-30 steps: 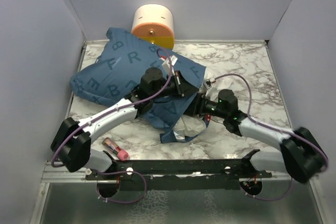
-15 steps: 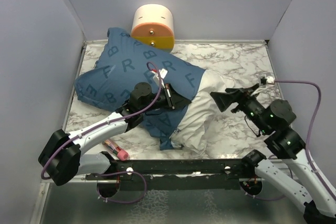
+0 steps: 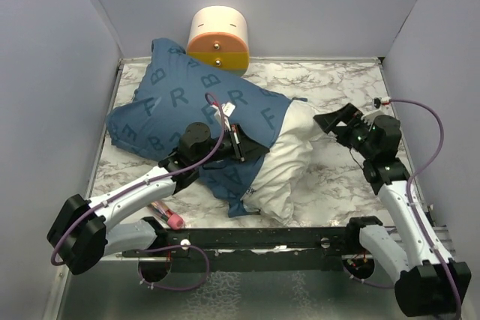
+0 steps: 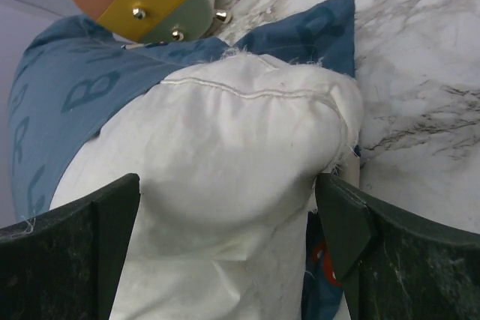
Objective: Put the pillow into the pillowcase
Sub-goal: Stuff the pillow into the pillowcase.
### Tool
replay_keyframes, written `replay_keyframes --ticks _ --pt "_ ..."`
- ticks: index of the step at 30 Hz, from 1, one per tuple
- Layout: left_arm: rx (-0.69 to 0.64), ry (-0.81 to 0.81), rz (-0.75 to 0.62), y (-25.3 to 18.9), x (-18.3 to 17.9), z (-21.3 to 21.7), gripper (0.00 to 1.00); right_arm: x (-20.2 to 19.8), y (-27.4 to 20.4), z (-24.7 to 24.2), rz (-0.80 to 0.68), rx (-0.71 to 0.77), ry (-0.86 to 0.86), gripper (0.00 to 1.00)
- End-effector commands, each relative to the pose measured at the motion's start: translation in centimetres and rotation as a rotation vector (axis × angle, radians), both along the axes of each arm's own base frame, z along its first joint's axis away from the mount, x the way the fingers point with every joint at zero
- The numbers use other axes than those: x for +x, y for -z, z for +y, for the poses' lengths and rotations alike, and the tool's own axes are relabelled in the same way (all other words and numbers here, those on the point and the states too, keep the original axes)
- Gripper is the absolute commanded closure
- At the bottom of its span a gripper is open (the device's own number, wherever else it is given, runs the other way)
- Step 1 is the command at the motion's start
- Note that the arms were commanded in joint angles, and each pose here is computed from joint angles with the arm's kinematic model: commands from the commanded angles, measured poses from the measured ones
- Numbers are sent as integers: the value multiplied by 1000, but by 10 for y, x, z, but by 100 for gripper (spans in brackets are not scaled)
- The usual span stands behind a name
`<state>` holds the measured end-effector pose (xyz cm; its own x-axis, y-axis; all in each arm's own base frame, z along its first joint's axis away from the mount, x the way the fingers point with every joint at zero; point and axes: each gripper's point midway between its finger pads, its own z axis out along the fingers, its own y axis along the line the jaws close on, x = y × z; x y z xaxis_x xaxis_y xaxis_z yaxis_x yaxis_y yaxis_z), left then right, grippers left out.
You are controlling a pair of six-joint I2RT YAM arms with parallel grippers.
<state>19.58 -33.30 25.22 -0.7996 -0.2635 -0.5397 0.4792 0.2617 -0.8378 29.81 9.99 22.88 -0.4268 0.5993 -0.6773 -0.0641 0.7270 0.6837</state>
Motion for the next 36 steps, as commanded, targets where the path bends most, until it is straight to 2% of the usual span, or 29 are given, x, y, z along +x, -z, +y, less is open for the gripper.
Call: replay_keyframes --ticks 1,3,5,7,10,13,16,18,24,28,30,33,36 --pt "6 120 -2 2 -26 -2 100 5 -12 36 -86 216 -228 0" --pt "-1 129 -15 -2 -28 -3 100 10 -5 47 -66 283 -292 1" --pt "-10 135 -31 -7 -28 -3 100 6 12 66 -14 332 -393 8" --pt "-20 136 -58 -16 -27 -4 100 -7 12 86 -25 340 -484 16" --pt "-58 160 -151 -41 -26 -8 100 -33 12 119 -17 327 -597 35" --pt "-100 197 -271 -78 -24 -15 100 -57 29 156 47 349 -680 65" --pt "-103 268 -295 -85 -25 -26 100 -66 35 194 67 397 -763 89" --pt "-97 320 -273 -77 -29 -32 100 -58 25 216 29 428 -789 93" --pt "-93 416 -182 -51 -52 -31 100 15 7 213 -61 580 -528 95" --pt "-49 356 -153 -30 -56 -17 100 32 26 203 -33 599 -404 92" --pt "4 296 -129 -14 -50 -10 100 31 34 198 -18 575 -384 82" --pt "92 179 -48 16 -29 6 100 23 27 196 -83 461 -531 62" --pt "118 84 40 39 -7 23 100 21 15 176 -101 279 -559 34"
